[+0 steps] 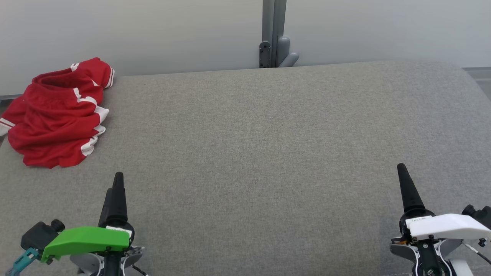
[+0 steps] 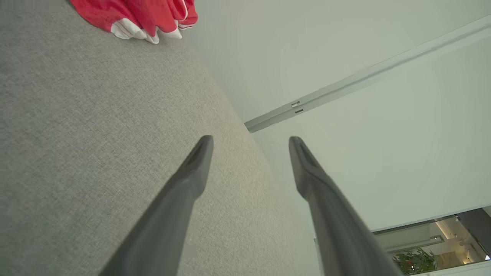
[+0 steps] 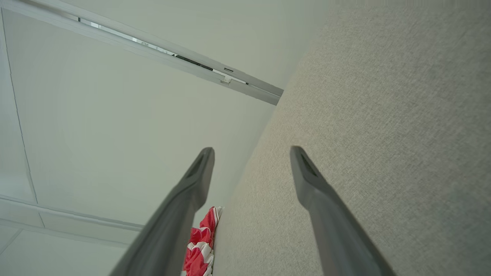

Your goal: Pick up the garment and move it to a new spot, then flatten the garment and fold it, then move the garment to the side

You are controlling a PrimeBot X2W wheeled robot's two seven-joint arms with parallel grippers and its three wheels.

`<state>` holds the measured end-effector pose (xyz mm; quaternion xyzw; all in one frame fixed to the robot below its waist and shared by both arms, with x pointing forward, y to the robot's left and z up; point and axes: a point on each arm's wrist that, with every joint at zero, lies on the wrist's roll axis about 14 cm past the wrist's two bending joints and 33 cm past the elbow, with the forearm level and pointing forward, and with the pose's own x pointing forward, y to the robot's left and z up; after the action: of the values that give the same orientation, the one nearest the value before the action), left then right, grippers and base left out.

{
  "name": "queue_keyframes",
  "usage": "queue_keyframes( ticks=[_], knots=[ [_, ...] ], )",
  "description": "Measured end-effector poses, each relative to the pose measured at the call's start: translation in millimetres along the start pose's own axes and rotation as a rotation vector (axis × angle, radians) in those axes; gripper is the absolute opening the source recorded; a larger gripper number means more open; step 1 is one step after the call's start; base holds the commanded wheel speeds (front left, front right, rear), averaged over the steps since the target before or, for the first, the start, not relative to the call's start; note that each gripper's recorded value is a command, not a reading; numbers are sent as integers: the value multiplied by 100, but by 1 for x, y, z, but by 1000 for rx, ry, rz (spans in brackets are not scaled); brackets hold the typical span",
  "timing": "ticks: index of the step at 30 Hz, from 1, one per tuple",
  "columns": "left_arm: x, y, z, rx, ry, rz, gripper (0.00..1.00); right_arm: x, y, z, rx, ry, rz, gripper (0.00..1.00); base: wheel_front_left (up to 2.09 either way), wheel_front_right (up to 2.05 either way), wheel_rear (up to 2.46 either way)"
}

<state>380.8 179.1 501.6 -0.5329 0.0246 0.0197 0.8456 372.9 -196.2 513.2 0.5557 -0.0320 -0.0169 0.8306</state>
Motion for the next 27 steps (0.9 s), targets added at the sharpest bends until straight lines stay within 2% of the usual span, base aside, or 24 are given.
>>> queue_keyframes(
  ticks=[14, 27],
  knots=[
    [-3, -6, -4, 362, -19, -11, 100, -1, 16, -6, -287, 9, 67, 100, 0, 0, 0],
    [-5, -7, -5, 593, -38, -15, 100, -3, 21, -8, -471, 2, 97, 100, 0, 0, 0]
  ],
)
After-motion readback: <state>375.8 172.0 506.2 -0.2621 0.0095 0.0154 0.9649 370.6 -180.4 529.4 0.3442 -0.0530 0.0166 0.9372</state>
